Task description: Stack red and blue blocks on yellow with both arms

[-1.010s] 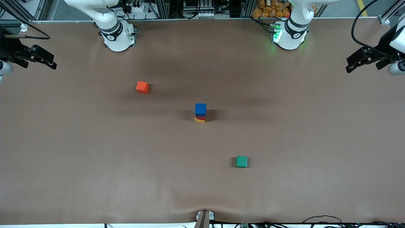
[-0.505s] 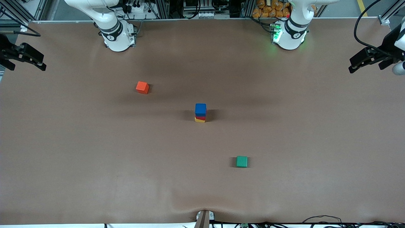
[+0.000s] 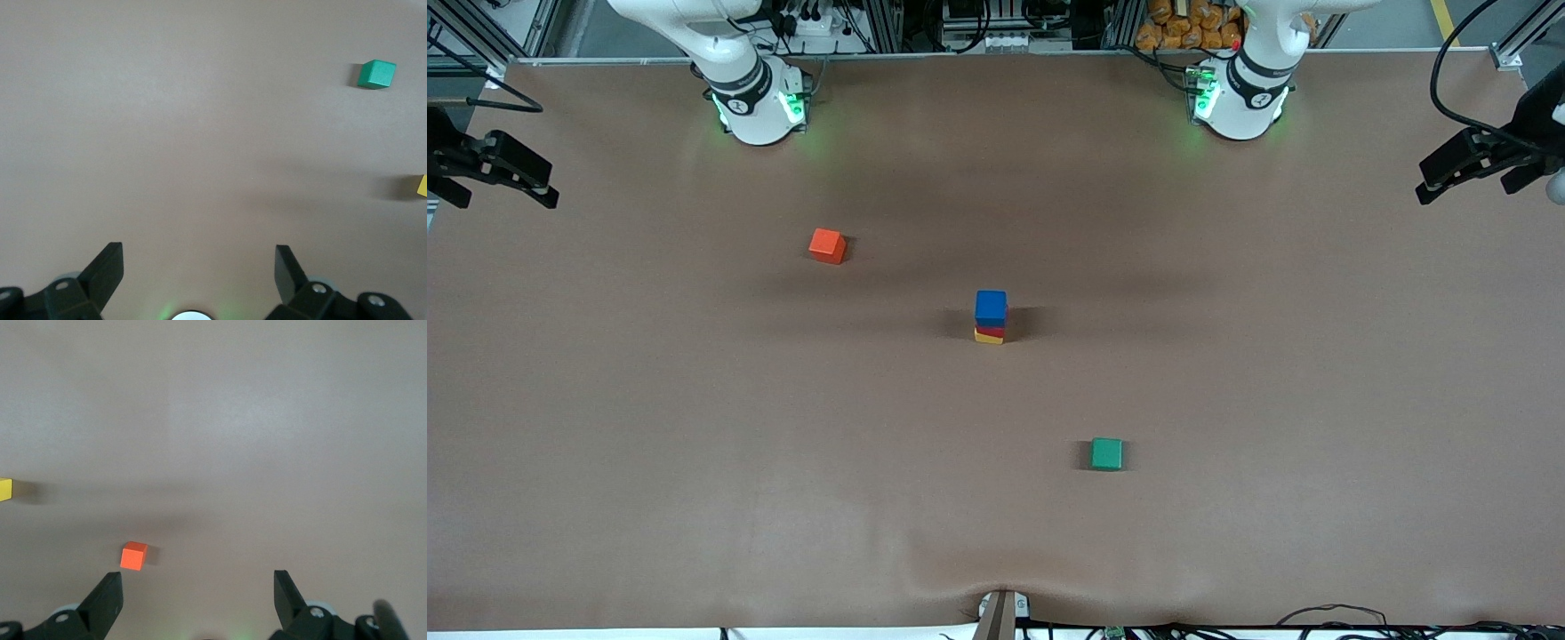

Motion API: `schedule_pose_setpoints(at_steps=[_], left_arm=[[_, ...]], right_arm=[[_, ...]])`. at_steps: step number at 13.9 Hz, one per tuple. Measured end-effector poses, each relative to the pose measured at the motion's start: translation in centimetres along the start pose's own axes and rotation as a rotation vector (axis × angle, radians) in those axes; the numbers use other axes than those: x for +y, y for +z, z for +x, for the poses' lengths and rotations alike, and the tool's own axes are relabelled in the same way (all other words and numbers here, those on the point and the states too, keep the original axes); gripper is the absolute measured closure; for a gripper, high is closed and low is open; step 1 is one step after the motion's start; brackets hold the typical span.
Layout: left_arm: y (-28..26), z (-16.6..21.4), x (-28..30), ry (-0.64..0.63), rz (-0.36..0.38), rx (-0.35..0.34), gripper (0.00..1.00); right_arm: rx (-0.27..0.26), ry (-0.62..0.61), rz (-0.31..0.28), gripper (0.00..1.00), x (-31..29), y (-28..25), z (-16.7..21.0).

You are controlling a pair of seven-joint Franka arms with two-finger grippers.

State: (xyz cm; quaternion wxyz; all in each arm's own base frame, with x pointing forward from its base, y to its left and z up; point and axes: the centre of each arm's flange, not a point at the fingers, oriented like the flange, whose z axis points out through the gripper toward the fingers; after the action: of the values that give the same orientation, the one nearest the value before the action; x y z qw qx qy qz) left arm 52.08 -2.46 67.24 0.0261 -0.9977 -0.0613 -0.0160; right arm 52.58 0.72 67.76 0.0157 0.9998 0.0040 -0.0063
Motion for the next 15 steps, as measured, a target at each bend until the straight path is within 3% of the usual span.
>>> schedule_pose_setpoints(at_steps=[15], left_arm=[[0.0, 0.2, -1.1, -0.02, -0.001, 0.0, 0.0]], right_arm=[[-0.003, 0.004, 0.014, 0.0, 0.2, 0.1, 0.0]])
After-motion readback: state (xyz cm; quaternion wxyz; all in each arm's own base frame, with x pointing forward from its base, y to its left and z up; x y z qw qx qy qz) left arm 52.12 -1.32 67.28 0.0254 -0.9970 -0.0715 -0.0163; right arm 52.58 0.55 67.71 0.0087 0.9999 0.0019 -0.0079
